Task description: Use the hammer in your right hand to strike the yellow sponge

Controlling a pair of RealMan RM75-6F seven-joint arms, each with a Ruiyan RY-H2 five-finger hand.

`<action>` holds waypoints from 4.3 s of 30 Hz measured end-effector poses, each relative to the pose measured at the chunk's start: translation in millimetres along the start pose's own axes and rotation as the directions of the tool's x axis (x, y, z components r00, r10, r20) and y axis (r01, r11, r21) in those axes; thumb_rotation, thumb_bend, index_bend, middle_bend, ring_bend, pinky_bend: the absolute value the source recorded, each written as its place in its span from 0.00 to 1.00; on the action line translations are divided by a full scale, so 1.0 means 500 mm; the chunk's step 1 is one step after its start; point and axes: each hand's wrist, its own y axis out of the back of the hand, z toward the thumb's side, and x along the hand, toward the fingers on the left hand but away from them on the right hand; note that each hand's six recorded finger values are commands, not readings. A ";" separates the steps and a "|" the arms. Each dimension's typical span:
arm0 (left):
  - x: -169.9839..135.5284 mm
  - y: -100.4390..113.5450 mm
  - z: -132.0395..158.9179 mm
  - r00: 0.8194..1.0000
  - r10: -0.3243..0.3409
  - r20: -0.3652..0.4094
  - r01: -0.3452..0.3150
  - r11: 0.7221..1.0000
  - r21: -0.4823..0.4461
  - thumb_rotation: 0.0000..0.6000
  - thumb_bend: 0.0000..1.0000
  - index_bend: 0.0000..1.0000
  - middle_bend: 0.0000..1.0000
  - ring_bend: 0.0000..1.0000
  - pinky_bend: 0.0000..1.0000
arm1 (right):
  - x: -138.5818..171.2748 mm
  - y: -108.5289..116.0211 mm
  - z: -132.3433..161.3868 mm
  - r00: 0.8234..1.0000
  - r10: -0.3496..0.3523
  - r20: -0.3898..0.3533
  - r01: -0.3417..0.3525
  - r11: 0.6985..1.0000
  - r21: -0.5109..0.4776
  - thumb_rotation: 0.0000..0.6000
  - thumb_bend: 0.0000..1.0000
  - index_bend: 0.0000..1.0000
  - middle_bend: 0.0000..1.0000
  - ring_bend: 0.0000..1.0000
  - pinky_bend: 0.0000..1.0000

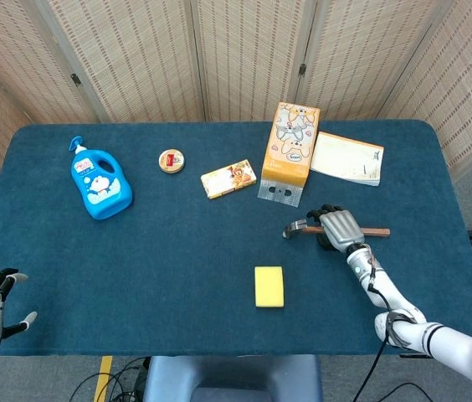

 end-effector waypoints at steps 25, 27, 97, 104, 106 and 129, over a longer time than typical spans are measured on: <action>-0.006 0.000 -0.018 1.000 -0.003 -0.019 0.003 1.000 0.006 1.00 0.18 0.35 0.29 0.15 0.19 | -0.029 -0.023 0.023 0.999 0.040 0.002 -0.040 0.999 0.019 1.00 0.47 0.39 0.41 0.15 0.25; -0.007 0.000 -0.019 1.000 -0.003 -0.021 0.004 1.000 0.007 1.00 0.18 0.35 0.29 0.15 0.19 | -0.031 -0.023 0.024 0.999 0.041 0.003 -0.041 0.999 0.016 1.00 0.44 0.40 0.41 0.15 0.25; -0.019 -0.003 -0.014 0.999 -0.037 -0.029 0.037 0.999 0.025 1.00 0.18 0.33 0.29 0.15 0.19 | 0.165 0.033 0.148 0.877 -0.221 -0.426 0.312 0.937 0.157 1.00 0.77 0.83 0.83 0.69 0.86; -0.020 -0.002 -0.009 0.999 -0.033 -0.022 0.033 0.999 0.019 1.00 0.18 0.33 0.29 0.15 0.19 | 0.169 0.006 0.140 0.882 -0.191 -0.431 0.298 0.934 0.197 1.00 0.77 0.83 0.83 0.69 0.86; -0.021 -0.003 -0.008 0.999 -0.032 -0.020 0.033 0.999 0.017 1.00 0.18 0.33 0.29 0.15 0.19 | 0.167 -0.006 0.141 0.883 -0.176 -0.434 0.289 0.935 0.207 1.00 0.77 0.83 0.83 0.69 0.86; -0.023 0.000 -0.007 0.999 -0.026 -0.021 0.026 1.000 0.017 1.00 0.18 0.33 0.29 0.15 0.19 | 0.165 0.011 0.154 0.865 -0.216 -0.452 0.318 0.934 0.163 1.00 0.77 0.83 0.83 0.69 0.86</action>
